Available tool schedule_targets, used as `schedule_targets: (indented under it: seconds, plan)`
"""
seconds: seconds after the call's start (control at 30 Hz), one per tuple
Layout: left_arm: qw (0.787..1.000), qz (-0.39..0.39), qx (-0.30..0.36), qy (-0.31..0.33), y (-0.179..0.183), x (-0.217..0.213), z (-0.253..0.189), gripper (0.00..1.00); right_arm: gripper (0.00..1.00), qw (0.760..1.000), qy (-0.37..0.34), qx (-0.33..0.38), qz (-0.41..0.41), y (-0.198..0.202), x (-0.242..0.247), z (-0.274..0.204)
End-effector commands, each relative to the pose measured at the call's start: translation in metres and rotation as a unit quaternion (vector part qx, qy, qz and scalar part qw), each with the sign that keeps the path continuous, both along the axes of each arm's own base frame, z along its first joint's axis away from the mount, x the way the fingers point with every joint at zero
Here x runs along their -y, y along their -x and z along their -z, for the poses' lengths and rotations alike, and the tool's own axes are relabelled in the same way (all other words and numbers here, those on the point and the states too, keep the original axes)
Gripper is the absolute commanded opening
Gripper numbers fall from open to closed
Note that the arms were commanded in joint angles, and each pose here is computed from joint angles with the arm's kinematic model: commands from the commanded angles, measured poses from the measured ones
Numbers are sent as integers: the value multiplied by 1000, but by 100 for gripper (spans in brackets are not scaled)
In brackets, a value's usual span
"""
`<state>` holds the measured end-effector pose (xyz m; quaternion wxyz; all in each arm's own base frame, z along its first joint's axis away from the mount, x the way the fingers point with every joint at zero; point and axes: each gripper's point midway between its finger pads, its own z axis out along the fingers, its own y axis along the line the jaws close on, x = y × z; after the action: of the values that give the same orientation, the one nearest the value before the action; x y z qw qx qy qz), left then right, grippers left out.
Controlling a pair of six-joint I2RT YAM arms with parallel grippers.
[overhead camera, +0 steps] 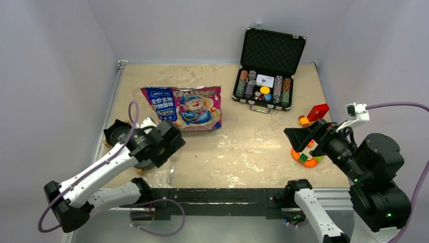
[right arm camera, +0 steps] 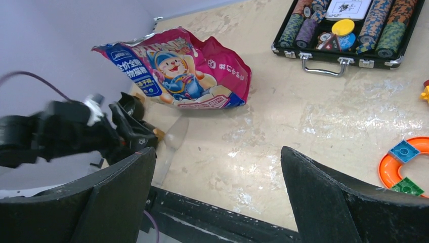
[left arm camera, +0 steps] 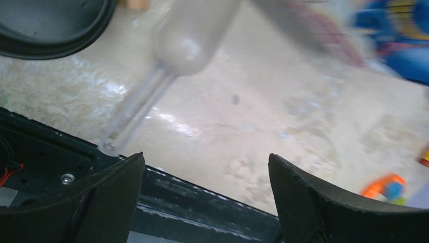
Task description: Serve the pet food
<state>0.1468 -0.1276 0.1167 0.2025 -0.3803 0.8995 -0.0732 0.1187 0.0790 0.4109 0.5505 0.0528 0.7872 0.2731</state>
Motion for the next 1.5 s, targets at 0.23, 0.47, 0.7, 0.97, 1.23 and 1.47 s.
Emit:
schedule_targets:
  seconds: [0.23,0.47,0.7,0.97,1.23,1.47]
  plan:
    - [952,-6,307,12,-58,-38,-290,92,99,1000,8,-2,2,-12,1,5]
    - [937,-78,272,205,-121,21,-325,88,99,1000,6,7,-6,-18,-3,-3]
    - [936,-147,157,277,-176,51,-279,87,99,1000,2,16,4,-16,0,-9]
    - [943,-207,73,249,-185,42,-229,83,99,999,8,19,26,-18,8,-6]
    - [945,-261,47,192,-200,1,-186,79,99,999,14,26,36,-25,11,-14]
    - [957,-207,80,185,-225,5,-181,41,99,999,13,27,34,-31,10,-16]
